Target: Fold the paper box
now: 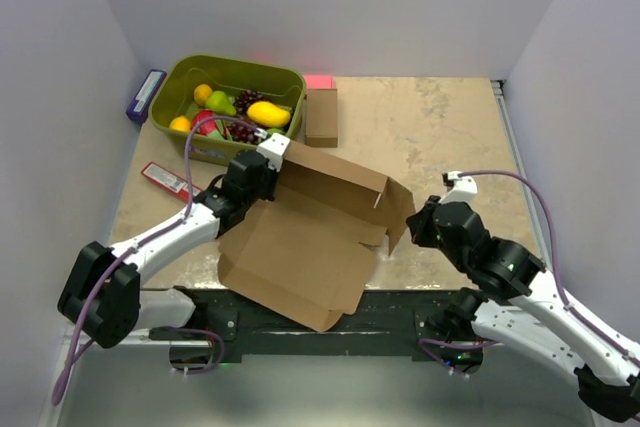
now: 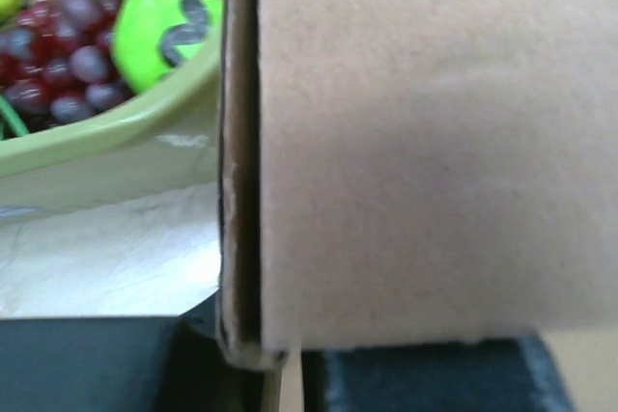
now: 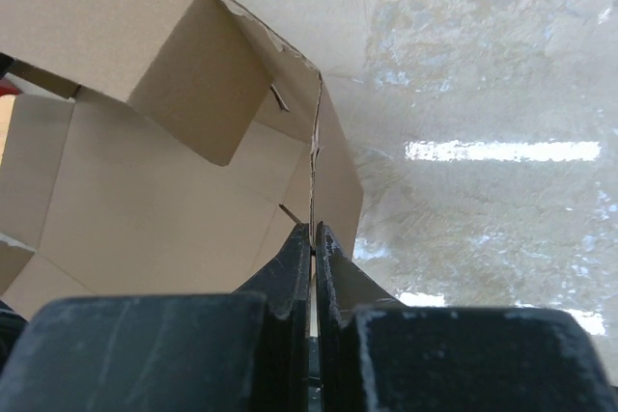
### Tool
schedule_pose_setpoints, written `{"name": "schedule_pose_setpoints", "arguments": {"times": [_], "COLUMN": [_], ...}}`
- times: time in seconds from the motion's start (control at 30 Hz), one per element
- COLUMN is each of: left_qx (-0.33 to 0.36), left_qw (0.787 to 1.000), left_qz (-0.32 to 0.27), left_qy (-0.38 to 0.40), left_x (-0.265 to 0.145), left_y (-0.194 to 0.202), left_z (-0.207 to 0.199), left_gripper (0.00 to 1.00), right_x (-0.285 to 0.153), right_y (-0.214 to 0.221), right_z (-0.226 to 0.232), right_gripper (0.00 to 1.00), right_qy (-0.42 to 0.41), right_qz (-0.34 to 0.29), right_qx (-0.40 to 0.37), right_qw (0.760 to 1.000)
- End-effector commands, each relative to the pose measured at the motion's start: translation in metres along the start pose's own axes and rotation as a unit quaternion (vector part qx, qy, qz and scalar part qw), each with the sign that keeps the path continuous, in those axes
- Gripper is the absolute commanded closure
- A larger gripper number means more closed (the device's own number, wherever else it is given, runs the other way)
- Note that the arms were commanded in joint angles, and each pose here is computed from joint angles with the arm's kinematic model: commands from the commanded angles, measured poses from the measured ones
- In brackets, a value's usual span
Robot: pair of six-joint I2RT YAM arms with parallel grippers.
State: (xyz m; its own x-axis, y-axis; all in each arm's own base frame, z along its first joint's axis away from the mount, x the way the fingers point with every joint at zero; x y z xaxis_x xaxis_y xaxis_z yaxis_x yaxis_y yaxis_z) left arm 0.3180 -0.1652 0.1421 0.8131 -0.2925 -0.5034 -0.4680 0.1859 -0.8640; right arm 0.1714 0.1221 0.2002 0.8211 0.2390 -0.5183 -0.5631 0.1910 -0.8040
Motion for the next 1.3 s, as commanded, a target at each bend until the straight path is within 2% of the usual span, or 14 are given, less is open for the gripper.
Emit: {"name": "schedule_pose_setpoints", "arguments": {"times": [0.0,0.13,0.2,0.23,0.33,0.5,0.57,0.7,1.0,1.27], "left_qx": [-0.001,-0.002,-0.002,-0.001,-0.001,-0.009,-0.012,-0.007,-0.011,-0.032], "left_qw": [0.998,0.996,0.996,0.996,0.996,0.998,0.999,0.997,0.995,0.988], "left_qz": [-0.011,-0.001,-0.001,-0.001,-0.007,-0.032,-0.039,-0.061,-0.072,-0.116], "left_qy": [0.066,0.084,0.089,0.091,0.090,0.047,0.028,0.041,0.062,0.092], "left_x": [0.002,0.004,0.005,0.005,0.004,0.000,-0.003,-0.010,-0.009,-0.020], "left_y": [-0.005,-0.001,-0.001,-0.001,-0.003,-0.013,-0.017,-0.024,-0.031,-0.053], "left_z": [-0.028,-0.036,-0.037,-0.038,-0.038,-0.024,-0.017,-0.017,-0.010,-0.003], "left_gripper": [0.78,0.56,0.50,0.43,0.37,0.36,0.30,0.19,0.18,0.20], "right_x": [-0.013,-0.013,-0.012,-0.012,-0.011,-0.012,-0.013,-0.014,-0.018,-0.030], "right_y": [-0.025,-0.023,-0.022,-0.020,-0.019,-0.019,-0.020,-0.021,-0.024,-0.027], "right_z": [0.005,0.003,0.004,0.004,0.005,0.005,0.005,0.004,0.005,0.011], "right_gripper": [1.00,1.00,1.00,1.00,1.00,1.00,1.00,1.00,1.00,1.00], "right_qy": [-0.003,-0.002,-0.006,-0.009,-0.010,-0.012,-0.012,-0.014,-0.022,-0.048], "right_qz": [-0.025,-0.023,-0.022,-0.021,-0.019,-0.020,-0.023,-0.025,-0.031,-0.024], "right_qx": [-0.011,-0.012,-0.009,-0.008,-0.006,-0.007,-0.007,-0.005,-0.002,-0.014], "right_qw": [1.000,1.000,1.000,1.000,1.000,1.000,1.000,1.000,0.999,0.998]}}
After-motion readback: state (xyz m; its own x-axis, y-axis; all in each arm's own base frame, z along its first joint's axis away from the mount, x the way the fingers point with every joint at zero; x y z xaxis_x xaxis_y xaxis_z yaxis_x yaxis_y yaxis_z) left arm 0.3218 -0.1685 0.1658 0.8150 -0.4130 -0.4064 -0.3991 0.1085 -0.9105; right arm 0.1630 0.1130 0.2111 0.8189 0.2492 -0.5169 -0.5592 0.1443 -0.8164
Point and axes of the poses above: each gripper's point midway between its finger pads, its own x axis out along the fingers, its own z axis along the line the jaws close on, y = z × x, the point moved 2 cm from there along -x, back along the fingers, and after that the axes turned 6 degrees about -x, right-handed, at the moved point
